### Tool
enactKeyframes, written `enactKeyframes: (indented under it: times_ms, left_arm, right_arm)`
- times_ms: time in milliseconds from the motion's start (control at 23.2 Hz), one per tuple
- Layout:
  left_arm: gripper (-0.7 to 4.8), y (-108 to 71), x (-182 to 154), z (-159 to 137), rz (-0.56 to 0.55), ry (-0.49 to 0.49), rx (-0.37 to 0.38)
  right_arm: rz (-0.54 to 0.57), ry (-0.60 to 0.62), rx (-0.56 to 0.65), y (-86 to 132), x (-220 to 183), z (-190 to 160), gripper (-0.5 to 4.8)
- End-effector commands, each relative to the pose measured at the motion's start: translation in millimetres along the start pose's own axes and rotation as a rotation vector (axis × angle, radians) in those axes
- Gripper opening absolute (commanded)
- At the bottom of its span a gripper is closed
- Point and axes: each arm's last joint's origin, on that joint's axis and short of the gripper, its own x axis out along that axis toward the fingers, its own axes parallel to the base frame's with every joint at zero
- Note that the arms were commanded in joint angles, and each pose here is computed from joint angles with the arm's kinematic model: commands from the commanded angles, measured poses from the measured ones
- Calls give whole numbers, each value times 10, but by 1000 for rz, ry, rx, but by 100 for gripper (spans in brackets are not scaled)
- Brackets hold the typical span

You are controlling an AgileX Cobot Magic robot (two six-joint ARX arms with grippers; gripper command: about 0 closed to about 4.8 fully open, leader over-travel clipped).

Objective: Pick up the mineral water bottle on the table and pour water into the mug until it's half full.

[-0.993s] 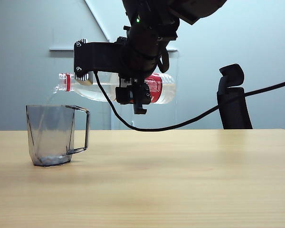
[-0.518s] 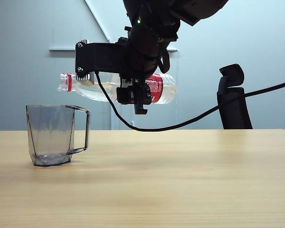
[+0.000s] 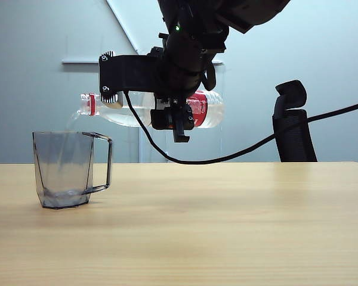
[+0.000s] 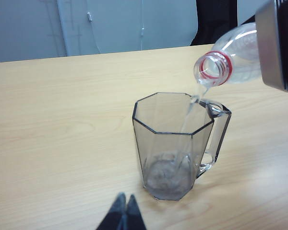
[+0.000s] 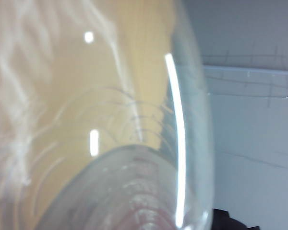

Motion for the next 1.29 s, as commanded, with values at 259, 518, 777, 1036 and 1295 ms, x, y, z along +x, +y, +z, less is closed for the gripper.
enactKeyframes:
  times_ms: [259,518,777,1036,1295]
  left_arm:
    - [-2,-1,-1,16,-4,-11,-3]
    - [-2,0,-1,16,-3,-11,-3]
    - [-2,0,-1,16,-3,-11,-3]
    - [-2,-1,-1,16,-4,-11,-3]
    - [-2,0,-1,16,-3,-11,-3]
  right_arm:
    - [-86,-4,-3,-141,-21,-2,300]
    - [-94,-3,-1,-150,-21,-4,300]
    - [-94,-1,-26,-150,-20,-7,300]
    - [-94,4,-25,-152,-16,-17,300]
    - [-94,8,-24,-154,-9,-33,300]
